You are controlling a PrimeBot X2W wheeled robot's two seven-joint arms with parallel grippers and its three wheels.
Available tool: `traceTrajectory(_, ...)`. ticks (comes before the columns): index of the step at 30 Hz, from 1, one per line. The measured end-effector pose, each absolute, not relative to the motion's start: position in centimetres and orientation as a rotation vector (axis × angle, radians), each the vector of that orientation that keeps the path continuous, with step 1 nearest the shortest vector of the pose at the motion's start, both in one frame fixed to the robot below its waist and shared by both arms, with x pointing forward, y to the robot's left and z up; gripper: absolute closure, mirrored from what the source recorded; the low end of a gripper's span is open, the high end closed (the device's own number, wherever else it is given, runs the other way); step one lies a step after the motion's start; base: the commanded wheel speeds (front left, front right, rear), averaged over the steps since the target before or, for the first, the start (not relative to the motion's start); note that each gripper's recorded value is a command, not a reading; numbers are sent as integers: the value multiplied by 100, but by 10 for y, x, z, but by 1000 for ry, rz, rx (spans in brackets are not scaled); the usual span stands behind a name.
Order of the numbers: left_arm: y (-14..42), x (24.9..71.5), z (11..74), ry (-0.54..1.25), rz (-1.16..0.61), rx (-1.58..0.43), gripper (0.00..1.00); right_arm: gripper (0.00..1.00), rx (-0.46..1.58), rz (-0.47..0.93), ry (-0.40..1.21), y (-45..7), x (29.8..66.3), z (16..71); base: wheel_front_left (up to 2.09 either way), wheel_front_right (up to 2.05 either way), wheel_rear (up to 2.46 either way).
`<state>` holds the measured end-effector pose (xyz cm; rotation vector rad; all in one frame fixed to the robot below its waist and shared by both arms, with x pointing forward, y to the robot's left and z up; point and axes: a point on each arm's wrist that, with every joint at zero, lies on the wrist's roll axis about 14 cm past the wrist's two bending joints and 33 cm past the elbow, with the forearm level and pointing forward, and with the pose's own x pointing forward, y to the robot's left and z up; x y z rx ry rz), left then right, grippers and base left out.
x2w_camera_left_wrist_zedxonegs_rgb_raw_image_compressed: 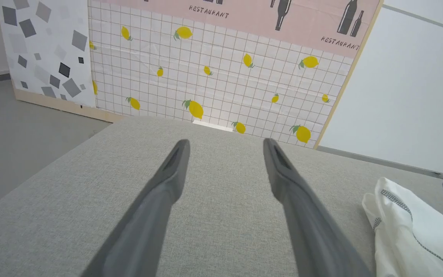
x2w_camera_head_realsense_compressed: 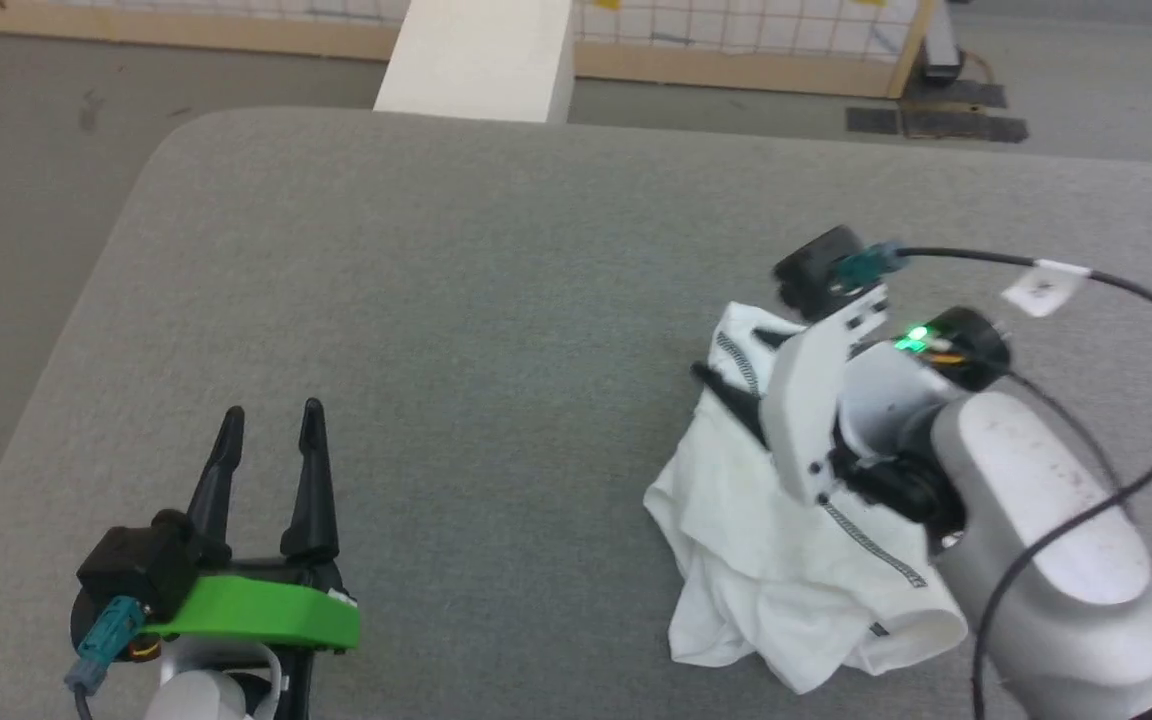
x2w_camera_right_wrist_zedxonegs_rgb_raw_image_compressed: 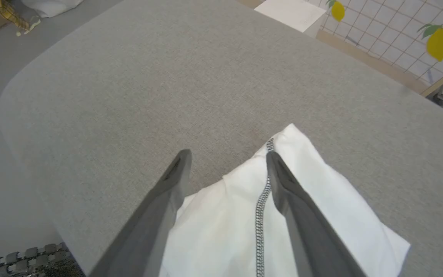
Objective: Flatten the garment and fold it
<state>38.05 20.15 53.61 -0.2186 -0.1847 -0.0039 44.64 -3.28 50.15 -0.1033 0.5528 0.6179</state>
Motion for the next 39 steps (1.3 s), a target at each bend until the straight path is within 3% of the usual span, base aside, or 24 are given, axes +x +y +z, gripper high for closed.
traceTrajectory(6,190,386,547,-216,-42,-209,0,0,-139,389,475,-111,453,515,0,0,0)
traceTrajectory(13,176,395,547,-215,-82,-214,0,0,-105,185,606,-175,424,473,0,0,0)
traceTrajectory(31,186,398,520,-139,-44,-215,0,0,-75,140,948,-175,387,374,0,0,0)
traceTrajectory(32,187,398,520,-139,-41,-215,0,54,-64,141,961,-174,388,371,0,0,0)
traceTrajectory(33,187,398,520,-141,-41,-215,0,92,-60,146,966,-173,388,370,0,0,0)
traceTrajectory(34,187,399,521,-142,-41,-215,0,100,-57,151,965,-172,389,370,0,0,0)
traceTrajectory(39,187,398,521,-144,-40,-215,0,100,-99,179,948,-171,394,374,0,0,0)
